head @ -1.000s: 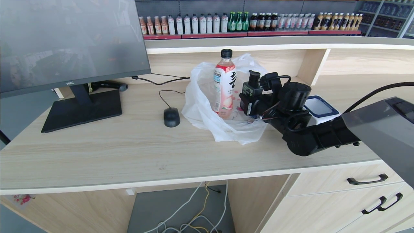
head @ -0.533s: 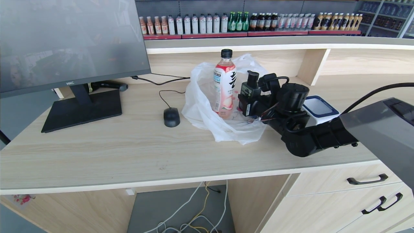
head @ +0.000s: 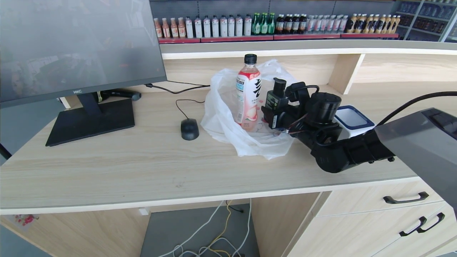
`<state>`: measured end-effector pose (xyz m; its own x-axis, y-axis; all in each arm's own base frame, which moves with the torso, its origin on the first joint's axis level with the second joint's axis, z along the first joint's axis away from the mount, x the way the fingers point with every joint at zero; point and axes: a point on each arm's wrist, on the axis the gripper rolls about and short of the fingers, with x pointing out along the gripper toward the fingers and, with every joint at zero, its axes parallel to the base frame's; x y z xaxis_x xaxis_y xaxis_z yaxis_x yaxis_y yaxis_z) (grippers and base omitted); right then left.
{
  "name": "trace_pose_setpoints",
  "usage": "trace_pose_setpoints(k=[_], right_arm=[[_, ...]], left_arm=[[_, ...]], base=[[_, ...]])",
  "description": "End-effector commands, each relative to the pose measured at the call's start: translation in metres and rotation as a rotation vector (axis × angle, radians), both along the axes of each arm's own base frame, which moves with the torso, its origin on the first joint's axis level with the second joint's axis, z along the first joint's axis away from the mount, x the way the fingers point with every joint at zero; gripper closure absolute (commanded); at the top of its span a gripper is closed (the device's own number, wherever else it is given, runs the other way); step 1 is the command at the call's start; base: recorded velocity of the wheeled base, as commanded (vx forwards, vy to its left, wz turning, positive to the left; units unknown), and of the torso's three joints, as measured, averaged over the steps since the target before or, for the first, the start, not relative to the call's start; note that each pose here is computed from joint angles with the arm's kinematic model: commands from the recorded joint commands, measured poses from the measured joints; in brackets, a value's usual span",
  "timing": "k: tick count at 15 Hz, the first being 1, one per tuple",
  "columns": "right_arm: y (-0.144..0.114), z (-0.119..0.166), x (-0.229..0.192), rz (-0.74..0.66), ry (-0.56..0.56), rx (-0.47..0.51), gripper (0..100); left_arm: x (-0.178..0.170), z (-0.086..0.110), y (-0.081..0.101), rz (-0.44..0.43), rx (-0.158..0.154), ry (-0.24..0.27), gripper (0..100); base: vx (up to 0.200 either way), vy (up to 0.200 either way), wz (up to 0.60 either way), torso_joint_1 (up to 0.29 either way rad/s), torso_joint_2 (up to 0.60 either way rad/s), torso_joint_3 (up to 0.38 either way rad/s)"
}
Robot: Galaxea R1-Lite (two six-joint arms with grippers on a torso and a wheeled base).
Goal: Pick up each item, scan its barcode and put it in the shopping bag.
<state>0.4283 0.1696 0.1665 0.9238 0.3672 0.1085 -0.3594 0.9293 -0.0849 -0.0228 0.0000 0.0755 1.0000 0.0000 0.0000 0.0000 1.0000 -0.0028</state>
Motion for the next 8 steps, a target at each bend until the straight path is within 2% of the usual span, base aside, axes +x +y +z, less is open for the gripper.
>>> trace_pose_setpoints(k=[1,8], right_arm=[[-0.001,0.004,-0.001,0.002,-0.011,0.005,0],[-0.015,0.027,-0.007,-0.019,-0.071,0.030,0]], left_arm=[[0.000,0.000,0.000,0.000,0.000,0.000,0],[0.000,0.000,0.000,-0.002,0.000,0.000,0]], base=[[0.000,0.000,0.00,0.000,0.00,0.000],[0.000,0.000,0.00,0.000,0.00,0.000]])
